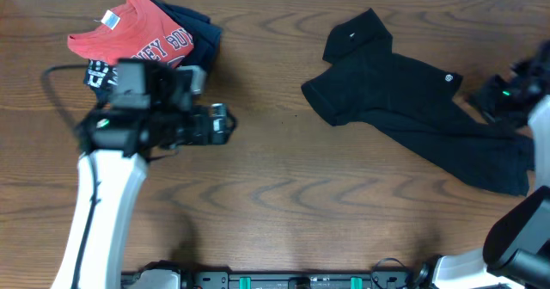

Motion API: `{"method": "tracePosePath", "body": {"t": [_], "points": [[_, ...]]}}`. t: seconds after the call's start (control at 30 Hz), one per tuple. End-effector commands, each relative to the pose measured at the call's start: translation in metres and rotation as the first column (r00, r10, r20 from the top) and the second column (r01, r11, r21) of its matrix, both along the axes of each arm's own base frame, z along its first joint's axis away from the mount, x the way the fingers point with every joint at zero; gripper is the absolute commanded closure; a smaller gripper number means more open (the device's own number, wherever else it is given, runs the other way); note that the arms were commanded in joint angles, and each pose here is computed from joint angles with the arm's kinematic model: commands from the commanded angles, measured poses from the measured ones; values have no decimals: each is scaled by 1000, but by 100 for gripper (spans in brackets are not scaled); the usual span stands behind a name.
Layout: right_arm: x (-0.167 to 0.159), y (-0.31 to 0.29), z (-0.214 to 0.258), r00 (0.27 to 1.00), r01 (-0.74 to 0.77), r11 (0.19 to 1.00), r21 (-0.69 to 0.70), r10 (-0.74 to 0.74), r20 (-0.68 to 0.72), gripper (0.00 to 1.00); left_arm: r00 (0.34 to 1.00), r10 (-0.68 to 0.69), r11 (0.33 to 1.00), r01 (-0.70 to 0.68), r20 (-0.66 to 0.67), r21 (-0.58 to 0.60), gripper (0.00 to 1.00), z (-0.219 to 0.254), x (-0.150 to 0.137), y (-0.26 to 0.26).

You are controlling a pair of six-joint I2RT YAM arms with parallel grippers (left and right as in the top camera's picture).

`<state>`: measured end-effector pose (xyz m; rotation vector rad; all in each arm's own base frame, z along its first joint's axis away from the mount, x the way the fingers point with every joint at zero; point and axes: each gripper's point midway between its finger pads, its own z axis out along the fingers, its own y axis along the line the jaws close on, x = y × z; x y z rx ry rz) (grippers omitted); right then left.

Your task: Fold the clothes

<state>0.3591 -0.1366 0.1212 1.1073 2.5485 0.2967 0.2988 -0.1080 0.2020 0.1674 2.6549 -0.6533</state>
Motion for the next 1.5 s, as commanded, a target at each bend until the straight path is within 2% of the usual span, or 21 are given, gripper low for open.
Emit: {"method": "tracePosePath", "body": {"t": [0.0,0.13,0.23,0.33,0.43,0.67,0.9,1.03,1.17,1.3,1.37,1.47], "points": [[-11,-18,-5,997,69,997,34,-69,-18,49,994,-104,994,104,-37,-18,2,-17,6,-37],[-22,-32,-5,993,119,991,68,-118,-22,46,981,-180,983,177,-70,-50,2,-52,21,-99],[-28,-36,-5,990,140,986,94,-138,-26,46,984,-155,983,145,-86,-114,1,-76,36,-147],[-33,-32,-7,989,143,984,107,-138,-52,44,987,-107,974,81,-118,-210,5,-99,48,-195],[-38,-27,-8,988,143,982,127,-135,-75,43,980,-136,944,83,-147,-320,8,-121,50,-240],[-42,-24,-9,987,141,980,138,-129,-92,43,960,-21,930,-84,-279,-358,12,-170,62,-256],[-42,-23,-9,987,141,980,139,-129,-93,43,920,127,927,-244,-371,-287,17,-208,69,-246],[-43,-23,-9,987,141,980,140,-129,-96,43,932,145,918,-252,-332,-306,28,-205,79,-248],[-44,-22,-10,987,142,980,142,-128,-100,43,936,139,916,-245,-322,-317,52,-203,80,-250],[-44,-22,-10,987,142,980,142,-128,-101,43,942,131,920,-232,-310,-316,71,-203,81,-250],[-44,-22,-10,986,142,979,143,-128,-103,43,953,108,929,-198,-283,-313,80,-203,81,-250],[-45,-22,-10,987,140,980,142,-126,-103,43,975,45,947,-112,-220,-300,87,-203,80,-250]]}}
